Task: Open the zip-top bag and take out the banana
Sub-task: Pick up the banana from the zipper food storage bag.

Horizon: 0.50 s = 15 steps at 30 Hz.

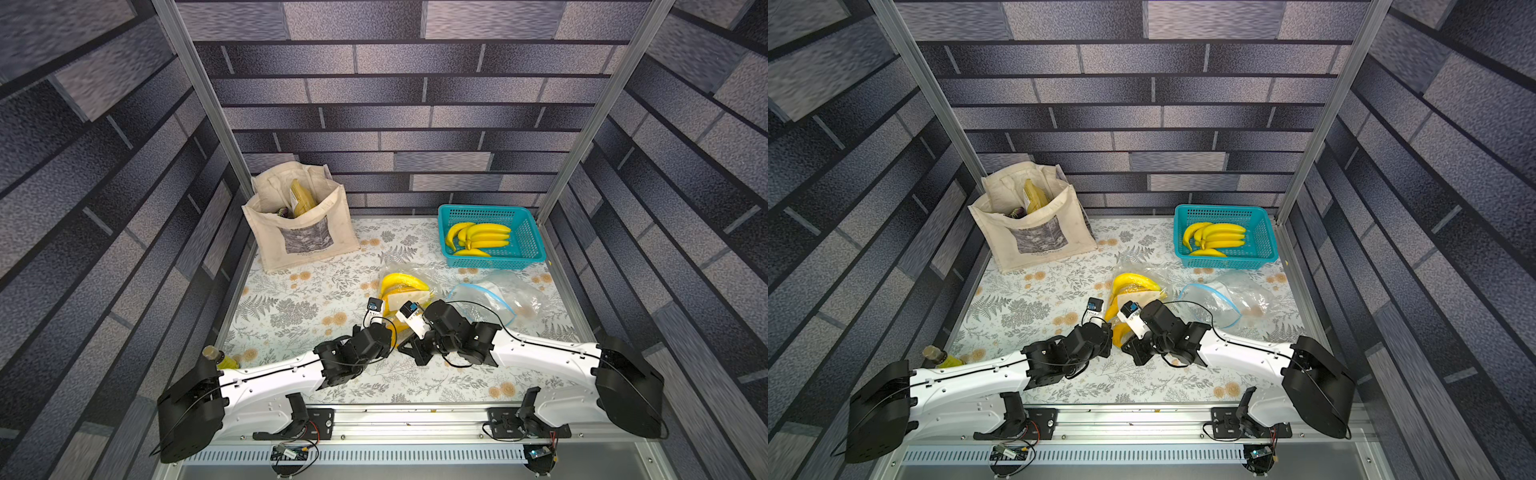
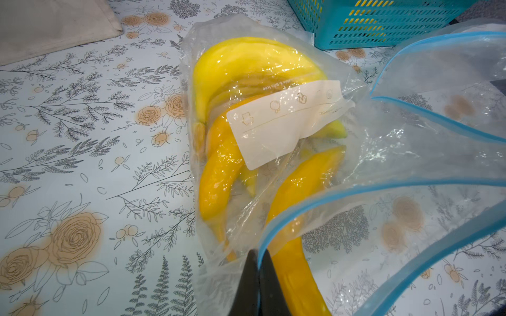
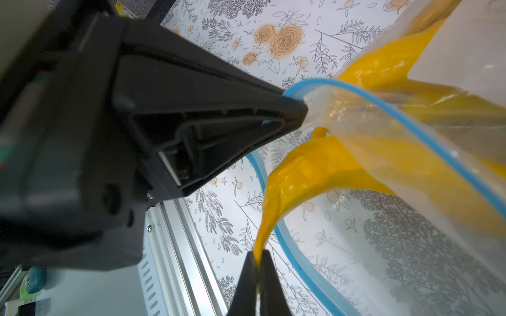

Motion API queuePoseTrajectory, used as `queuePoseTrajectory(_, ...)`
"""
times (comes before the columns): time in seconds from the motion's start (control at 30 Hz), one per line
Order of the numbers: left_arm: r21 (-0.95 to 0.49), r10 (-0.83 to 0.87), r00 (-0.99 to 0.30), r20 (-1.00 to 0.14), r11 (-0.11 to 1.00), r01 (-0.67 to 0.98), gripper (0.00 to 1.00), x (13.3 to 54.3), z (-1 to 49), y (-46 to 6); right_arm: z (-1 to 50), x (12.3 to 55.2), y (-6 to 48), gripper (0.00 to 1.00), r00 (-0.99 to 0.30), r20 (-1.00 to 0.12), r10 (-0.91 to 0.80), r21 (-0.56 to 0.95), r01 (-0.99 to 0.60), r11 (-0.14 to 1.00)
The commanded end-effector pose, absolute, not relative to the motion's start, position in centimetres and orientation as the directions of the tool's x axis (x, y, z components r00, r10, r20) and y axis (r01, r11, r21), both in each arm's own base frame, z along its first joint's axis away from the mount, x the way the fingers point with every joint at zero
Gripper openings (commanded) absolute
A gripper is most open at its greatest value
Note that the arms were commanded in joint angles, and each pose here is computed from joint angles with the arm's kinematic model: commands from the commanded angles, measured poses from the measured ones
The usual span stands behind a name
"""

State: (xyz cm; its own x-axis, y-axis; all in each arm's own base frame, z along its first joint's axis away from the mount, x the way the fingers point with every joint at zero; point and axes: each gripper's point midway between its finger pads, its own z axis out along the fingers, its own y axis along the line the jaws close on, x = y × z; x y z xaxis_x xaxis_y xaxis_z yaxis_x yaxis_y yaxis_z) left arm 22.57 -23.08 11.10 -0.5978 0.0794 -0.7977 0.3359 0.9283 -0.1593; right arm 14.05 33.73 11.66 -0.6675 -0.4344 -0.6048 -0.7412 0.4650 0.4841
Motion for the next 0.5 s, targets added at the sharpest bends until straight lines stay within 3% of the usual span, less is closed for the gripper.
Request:
queuePoseTrajectory(0.0,-0.136,0.096,-0.595,-0.798,0.933,0.332,0.00,22.8,10.9,-22.2,14.8,13.1,34.0,0.05,-0.628,-0.673,-0.390,0.502,-0.775,0.383)
queuePoseTrajectory(0.17,-0.142,0.085,-0.604,-0.793,0.938,0.318,0.00,23.4,10.6,-21.7,18.5,13.0,33.7,0.04,-0.587,-0.750,-0.306,0.493,-0.804,0.333)
queuePoseTrajectory(0.47,-0.159,0.055,-0.598,-0.799,0.941,0.300,0.00,24.9,11.2,-21.0,22.3,11.5,32.2,0.04,-0.559,-0.788,-0.259,0.496,-0.825,0.271)
